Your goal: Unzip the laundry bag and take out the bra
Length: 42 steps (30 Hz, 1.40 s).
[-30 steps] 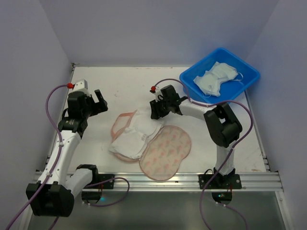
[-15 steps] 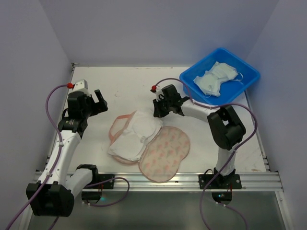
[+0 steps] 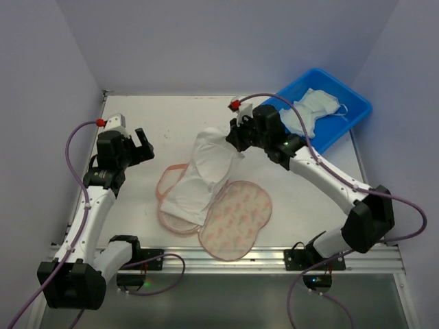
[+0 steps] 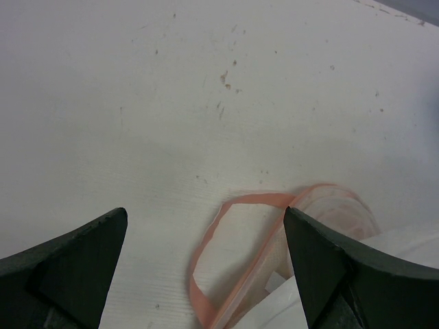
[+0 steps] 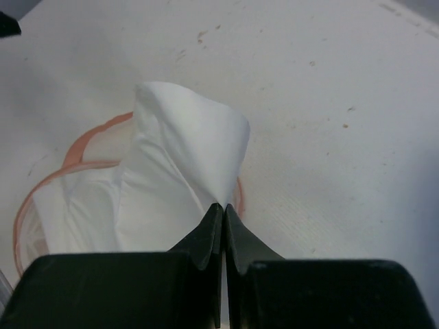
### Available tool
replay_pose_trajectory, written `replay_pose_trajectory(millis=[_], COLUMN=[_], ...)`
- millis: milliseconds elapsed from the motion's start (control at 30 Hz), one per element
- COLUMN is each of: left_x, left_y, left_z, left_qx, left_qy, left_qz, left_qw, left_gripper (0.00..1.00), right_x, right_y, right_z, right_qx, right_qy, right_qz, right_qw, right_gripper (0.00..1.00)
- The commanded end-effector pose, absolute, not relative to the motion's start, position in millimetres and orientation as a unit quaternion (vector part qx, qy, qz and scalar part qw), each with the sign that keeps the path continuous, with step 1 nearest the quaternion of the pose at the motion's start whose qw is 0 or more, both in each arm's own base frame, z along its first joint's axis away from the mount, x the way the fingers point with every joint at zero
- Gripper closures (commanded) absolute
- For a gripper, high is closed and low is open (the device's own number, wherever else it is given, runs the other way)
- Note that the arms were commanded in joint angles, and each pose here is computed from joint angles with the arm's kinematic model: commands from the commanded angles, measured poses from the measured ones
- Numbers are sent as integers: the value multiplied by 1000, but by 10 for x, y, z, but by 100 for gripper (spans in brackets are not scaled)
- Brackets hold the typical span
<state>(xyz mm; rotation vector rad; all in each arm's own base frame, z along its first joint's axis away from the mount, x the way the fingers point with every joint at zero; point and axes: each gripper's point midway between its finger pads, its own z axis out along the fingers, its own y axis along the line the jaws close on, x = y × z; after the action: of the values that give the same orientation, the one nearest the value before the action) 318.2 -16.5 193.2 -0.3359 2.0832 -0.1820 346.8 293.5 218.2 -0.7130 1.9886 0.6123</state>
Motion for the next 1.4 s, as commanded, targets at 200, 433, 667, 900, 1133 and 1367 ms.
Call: replay_pose_trajectory(millis=[200,433,667,900,1133,1367], left_x=[3258,3265,3264,3263,3262,3255], left_y=[-139,-141,-141,-137,-143,-141], left_z=[2008,1996,1972,1984,1997,2020], left_qx=[-133,-133,-133,-132,-131,-131], left_qy=[847,849,851,850,849,847], left_qz=[-75,-76,-75,-74,-76,-76], left_qw=[509,507,503,504,506,509], left_gripper=[0,0,0,0,0,0], right_x=[3426,3695,4175,4645,4866,4721], right_y=[2108,1028,188,106,114,249], right_z=[4426,5488,5922,5282,4225,3771], right_qx=[-227,-120,-49,-60,-33,11], right_qy=[693,639,606,657,722,768], right_qz=[183,70,-94,-97,-60,13], right_qw=[659,757,788,745,689,640], right_gripper=[100,100,100,100,100,100])
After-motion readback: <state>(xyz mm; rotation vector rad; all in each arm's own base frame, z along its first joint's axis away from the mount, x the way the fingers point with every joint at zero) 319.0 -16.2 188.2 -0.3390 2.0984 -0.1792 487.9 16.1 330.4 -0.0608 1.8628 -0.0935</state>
